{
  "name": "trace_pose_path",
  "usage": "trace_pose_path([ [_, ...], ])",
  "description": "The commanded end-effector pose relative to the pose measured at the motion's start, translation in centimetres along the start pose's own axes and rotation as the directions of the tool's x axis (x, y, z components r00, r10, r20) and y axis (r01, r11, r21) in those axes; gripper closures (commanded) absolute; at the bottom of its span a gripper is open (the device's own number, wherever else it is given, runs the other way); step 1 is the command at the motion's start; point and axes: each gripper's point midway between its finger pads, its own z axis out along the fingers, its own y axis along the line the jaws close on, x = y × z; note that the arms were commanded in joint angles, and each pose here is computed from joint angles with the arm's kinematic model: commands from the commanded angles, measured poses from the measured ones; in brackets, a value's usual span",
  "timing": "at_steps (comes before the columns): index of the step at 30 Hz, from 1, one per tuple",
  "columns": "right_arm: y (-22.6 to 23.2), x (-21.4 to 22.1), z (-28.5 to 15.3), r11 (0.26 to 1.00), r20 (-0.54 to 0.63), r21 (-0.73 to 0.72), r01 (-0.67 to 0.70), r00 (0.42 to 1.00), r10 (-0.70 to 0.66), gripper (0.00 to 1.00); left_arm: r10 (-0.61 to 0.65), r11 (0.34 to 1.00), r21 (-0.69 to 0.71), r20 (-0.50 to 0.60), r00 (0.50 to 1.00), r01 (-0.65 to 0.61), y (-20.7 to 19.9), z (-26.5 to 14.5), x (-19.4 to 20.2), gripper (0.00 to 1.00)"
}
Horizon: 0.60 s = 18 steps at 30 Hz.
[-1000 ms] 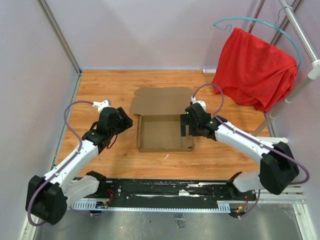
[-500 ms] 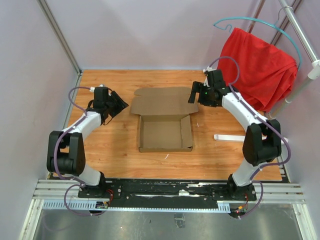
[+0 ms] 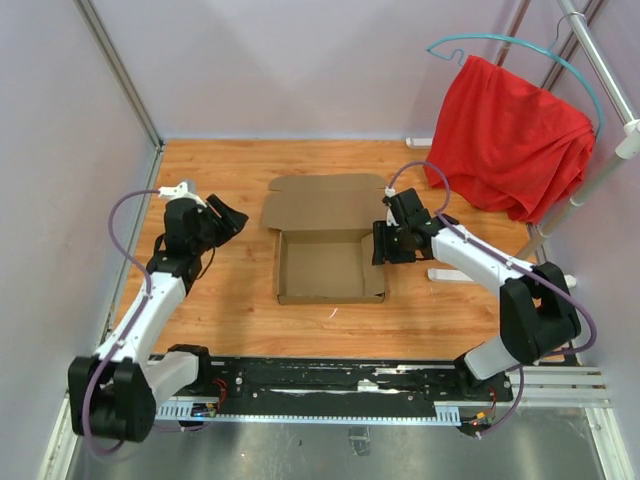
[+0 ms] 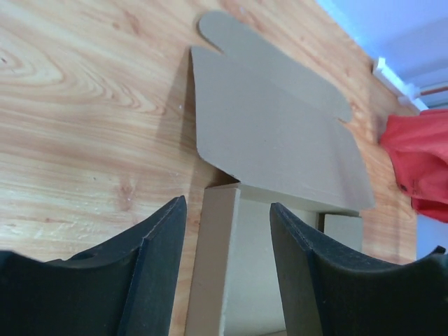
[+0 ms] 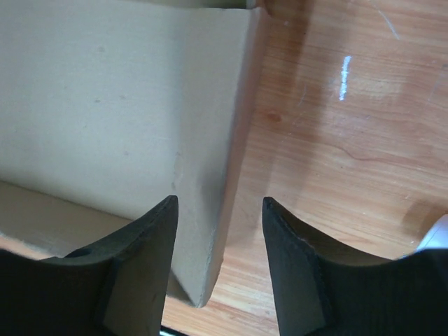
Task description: Fold the paper box
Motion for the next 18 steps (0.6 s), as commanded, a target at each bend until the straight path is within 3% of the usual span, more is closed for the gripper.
trace_pose_path([
  [1, -1.1, 0.6, 1.4, 0.994, -0.03, 0.1, 0.034, 0.999, -0.032, 0.53, 0.066, 0.997, -0.041, 0.07, 0.995, -0.064, 1.1, -2.5, -0.6, 0.44],
  [10, -0.9, -0.2, 3.4, 0.96, -0.082, 0.247, 0.133, 0.99, -0.116, 0.74, 0.106, 0.993, -0.066, 0.097, 0.99, -0.1, 2.3, -4.5, 0.0, 0.44],
  [18, -2.6, -0.9, 2.1, 0.779, -0.147, 0.549, 0.303, 0.952, -0.268, 0.86, 0.105, 0.994, -0.04, 0.064, 0.992, -0.103, 1.9, -3.9, 0.6, 0.44],
])
